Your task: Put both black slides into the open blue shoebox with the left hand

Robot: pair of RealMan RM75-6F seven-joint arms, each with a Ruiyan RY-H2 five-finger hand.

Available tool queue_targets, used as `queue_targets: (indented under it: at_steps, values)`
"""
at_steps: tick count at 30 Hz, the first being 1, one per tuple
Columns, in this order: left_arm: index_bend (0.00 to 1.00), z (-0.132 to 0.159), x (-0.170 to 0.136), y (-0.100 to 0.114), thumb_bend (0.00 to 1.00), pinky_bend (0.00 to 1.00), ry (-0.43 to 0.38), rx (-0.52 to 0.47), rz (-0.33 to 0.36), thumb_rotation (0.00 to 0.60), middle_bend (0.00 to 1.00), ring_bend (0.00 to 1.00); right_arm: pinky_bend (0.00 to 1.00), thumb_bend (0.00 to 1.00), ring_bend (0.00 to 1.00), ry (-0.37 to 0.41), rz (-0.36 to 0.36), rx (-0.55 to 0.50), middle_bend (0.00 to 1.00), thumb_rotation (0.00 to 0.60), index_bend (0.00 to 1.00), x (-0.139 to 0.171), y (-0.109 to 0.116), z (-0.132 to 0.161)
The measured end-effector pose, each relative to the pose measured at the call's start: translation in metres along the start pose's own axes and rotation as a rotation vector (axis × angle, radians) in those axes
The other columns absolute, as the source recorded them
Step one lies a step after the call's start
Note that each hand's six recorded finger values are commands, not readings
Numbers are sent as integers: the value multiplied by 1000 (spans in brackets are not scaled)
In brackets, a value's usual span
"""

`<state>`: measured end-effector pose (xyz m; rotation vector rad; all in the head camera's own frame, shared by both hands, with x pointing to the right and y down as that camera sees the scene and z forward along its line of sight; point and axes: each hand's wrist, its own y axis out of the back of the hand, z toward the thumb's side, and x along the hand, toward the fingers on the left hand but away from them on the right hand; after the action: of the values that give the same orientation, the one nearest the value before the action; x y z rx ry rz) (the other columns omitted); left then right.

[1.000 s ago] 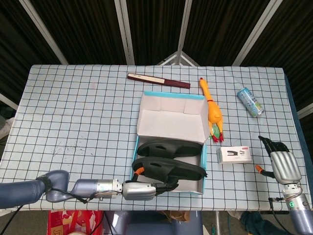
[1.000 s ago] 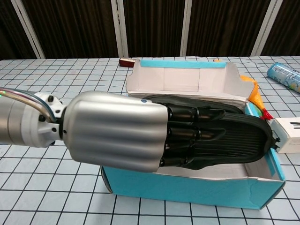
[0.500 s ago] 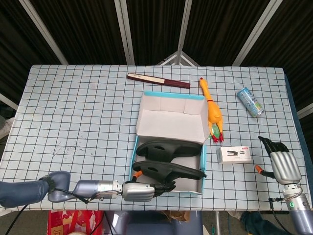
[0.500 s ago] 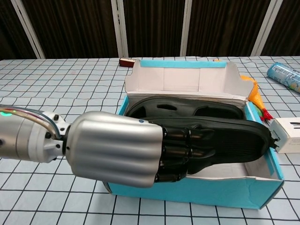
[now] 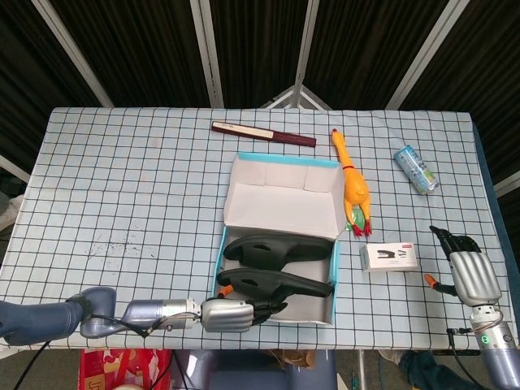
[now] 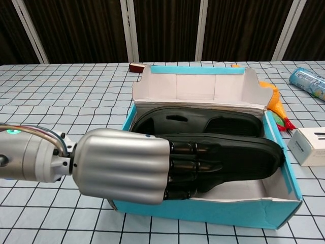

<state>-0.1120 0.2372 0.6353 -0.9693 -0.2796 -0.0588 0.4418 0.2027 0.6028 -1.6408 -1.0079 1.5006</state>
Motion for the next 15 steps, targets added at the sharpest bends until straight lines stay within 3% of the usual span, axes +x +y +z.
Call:
queue_targets:
  at_steps: [15]
  values:
    - [346, 6, -5, -4, 495, 0, -16, -51, -36, 600, 483, 36, 188, 226, 257, -3, 4, 1, 196, 600, 132, 0, -1, 0]
